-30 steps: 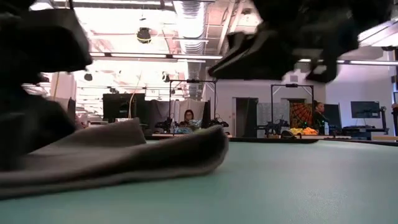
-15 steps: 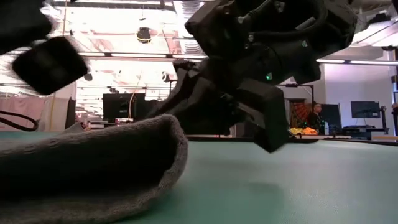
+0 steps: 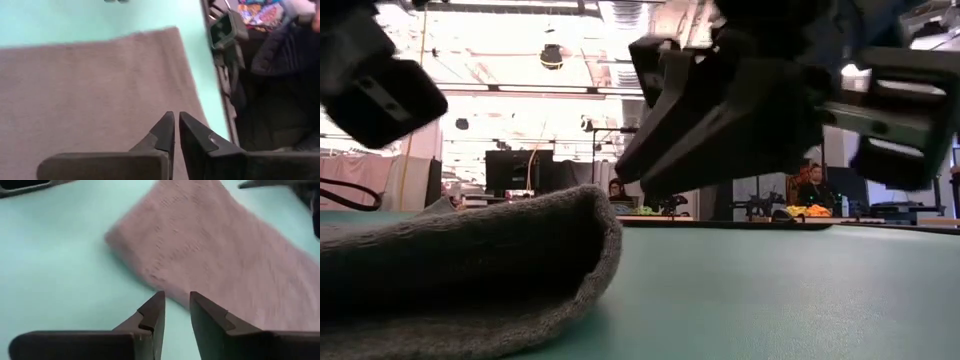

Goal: Roll towel
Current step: Roll the gray towel

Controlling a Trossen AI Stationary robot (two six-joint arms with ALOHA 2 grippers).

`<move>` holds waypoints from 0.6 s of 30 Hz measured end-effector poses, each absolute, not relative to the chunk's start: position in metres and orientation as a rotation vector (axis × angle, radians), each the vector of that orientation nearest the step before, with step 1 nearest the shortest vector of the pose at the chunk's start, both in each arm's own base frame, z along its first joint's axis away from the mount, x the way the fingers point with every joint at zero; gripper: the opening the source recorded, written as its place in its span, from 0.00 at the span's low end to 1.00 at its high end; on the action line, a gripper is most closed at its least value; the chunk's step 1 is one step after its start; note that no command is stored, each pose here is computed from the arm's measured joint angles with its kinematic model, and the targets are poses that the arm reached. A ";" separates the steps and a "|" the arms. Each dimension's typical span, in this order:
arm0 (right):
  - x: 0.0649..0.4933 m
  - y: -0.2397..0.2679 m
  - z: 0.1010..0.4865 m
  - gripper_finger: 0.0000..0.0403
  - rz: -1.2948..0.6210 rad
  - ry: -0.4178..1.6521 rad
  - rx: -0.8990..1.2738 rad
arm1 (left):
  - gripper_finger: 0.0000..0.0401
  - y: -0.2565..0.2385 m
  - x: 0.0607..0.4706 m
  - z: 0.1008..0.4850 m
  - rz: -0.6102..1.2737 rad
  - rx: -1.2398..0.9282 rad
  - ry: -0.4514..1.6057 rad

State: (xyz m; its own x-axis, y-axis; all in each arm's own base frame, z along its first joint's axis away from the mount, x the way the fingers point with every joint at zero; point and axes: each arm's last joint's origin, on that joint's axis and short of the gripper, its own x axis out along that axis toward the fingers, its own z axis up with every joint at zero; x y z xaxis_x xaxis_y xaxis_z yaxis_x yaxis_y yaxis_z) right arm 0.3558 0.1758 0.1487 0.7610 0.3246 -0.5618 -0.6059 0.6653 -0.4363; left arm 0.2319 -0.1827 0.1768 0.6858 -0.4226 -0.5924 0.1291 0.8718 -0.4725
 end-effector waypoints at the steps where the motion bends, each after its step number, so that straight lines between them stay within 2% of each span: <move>1: 0.356 0.182 0.148 0.30 0.563 0.445 -0.680 | 0.07 -0.185 0.230 0.177 -0.318 -0.415 0.748; 5: 0.358 0.202 0.150 0.38 0.606 0.393 -0.724 | 0.14 -0.191 0.226 0.178 -0.268 -0.394 0.701; 11: 0.363 0.206 0.153 0.50 0.619 0.405 -0.765 | 0.22 -0.197 0.221 0.179 -0.261 -0.430 0.689; 18: 0.364 0.211 0.143 0.52 0.694 0.378 -0.822 | 0.26 -0.215 0.204 0.180 -0.311 -0.423 0.689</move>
State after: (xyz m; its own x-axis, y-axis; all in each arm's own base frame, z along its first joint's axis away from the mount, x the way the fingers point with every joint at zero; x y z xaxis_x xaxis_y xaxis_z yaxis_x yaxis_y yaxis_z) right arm 0.3639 0.2110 0.1430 0.7200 0.4140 -0.5569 -0.6924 0.4814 -0.5374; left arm 0.2043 -0.2151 0.1802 0.7314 -0.4107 -0.5444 0.1366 0.8704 -0.4731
